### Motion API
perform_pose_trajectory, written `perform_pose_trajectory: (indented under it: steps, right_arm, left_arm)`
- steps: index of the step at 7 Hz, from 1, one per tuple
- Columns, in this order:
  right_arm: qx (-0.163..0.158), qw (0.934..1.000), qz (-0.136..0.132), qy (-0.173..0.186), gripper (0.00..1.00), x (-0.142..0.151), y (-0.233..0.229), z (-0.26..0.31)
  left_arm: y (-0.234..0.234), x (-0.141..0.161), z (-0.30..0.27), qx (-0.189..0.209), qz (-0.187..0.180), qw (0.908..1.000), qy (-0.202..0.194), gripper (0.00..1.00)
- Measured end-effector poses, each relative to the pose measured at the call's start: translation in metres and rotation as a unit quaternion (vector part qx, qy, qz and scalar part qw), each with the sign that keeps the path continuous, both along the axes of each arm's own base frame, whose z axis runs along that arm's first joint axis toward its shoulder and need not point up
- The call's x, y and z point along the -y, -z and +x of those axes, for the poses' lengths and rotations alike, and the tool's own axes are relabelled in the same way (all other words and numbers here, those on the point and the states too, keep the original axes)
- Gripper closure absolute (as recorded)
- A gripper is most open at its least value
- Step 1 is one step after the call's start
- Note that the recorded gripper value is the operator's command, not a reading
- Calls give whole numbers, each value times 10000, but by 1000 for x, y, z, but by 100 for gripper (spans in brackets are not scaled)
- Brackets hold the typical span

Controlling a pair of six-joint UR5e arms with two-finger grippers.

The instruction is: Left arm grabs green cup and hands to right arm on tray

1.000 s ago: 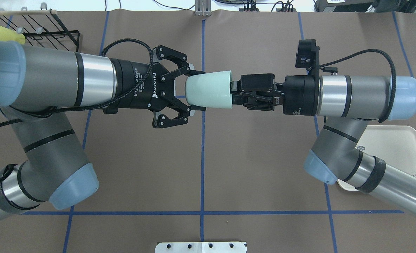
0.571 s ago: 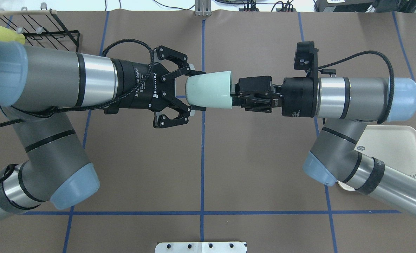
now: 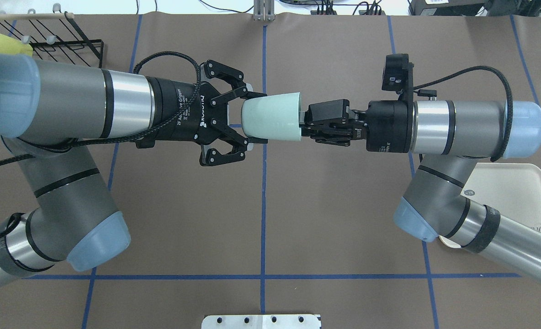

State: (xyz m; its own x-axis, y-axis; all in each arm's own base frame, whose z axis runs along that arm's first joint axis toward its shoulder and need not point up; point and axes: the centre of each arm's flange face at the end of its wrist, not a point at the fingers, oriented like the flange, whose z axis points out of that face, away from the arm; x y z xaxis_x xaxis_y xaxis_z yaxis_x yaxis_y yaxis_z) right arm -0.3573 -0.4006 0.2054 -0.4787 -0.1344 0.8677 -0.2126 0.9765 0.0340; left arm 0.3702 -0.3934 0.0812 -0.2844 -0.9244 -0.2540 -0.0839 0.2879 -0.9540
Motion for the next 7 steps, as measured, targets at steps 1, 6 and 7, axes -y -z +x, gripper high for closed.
perform_pose_trajectory:
  steps: [1,6,7]
  right_arm:
    - [2,10000,-1,-3,64,0,0,0]
    - [20,10000,-24,-45,87,1,0,0]
    - [24,10000,-30,-51,97,1,0,0]
  left_arm:
    - [0,0,0,-2,1,10000,2,71]
    - [0,0,0,-2,1,10000,0,58]
    - [0,0,0,-1,3,10000,4,8]
